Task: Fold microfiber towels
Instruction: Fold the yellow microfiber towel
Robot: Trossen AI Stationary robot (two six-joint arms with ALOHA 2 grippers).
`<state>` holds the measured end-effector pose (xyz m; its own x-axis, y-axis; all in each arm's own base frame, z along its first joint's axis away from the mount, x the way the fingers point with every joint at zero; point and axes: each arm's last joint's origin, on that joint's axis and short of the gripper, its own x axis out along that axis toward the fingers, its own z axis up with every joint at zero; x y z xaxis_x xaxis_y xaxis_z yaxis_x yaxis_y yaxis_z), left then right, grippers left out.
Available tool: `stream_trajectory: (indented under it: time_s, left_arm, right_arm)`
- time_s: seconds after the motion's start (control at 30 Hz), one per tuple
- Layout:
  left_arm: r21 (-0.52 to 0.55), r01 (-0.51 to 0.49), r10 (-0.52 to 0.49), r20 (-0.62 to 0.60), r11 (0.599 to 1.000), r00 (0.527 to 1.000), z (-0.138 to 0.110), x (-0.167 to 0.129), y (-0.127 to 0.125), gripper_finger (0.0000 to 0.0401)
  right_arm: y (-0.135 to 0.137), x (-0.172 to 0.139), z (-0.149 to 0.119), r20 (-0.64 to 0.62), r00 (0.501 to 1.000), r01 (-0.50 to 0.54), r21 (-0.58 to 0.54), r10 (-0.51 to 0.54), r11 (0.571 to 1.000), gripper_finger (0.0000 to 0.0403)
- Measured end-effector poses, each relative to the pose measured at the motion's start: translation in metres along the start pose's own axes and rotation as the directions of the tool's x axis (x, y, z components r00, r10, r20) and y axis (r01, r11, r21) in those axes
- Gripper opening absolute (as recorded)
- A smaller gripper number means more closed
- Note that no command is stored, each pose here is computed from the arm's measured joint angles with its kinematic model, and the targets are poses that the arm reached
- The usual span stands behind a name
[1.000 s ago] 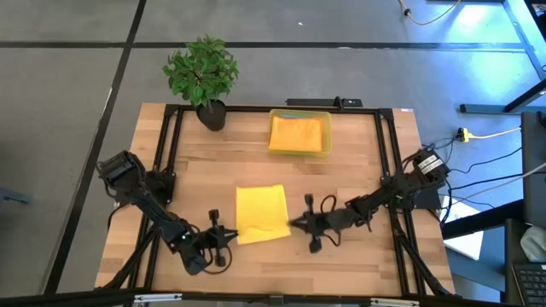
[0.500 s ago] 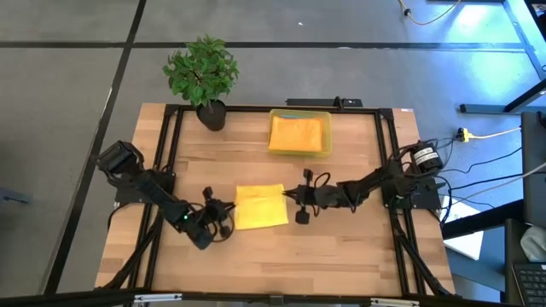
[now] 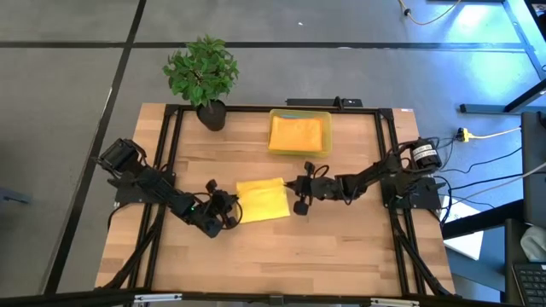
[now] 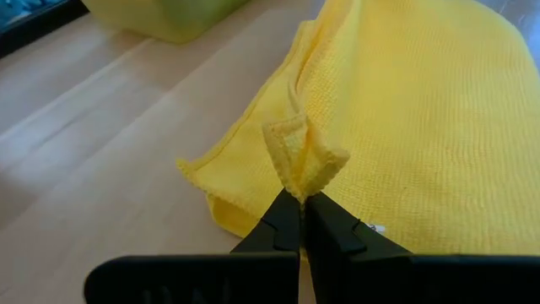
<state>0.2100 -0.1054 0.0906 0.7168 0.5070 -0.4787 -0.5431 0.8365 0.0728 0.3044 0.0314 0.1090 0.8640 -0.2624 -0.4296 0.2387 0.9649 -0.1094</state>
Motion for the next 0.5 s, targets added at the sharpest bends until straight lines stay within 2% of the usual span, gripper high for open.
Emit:
stream_trajectory:
  time_s: [0.4,0.5]
  left_arm:
    - [-0.007,0.032,-0.032,-0.028,0.999,0.999,-0.0007,-0.0001,-0.0011,0.0000]
    - [-0.008,0.030,-0.030,-0.027,1.000,0.999,-0.0007,-0.0001,-0.0010,0.0000]
  right_arm:
    - [-0.0065,0.0029,0.0006,-0.003,1.000,-0.020,0.007,0.020,1.000,0.0001]
    - [-0.0067,0.0029,0.0011,0.002,1.000,-0.015,0.008,0.015,1.000,0.0013]
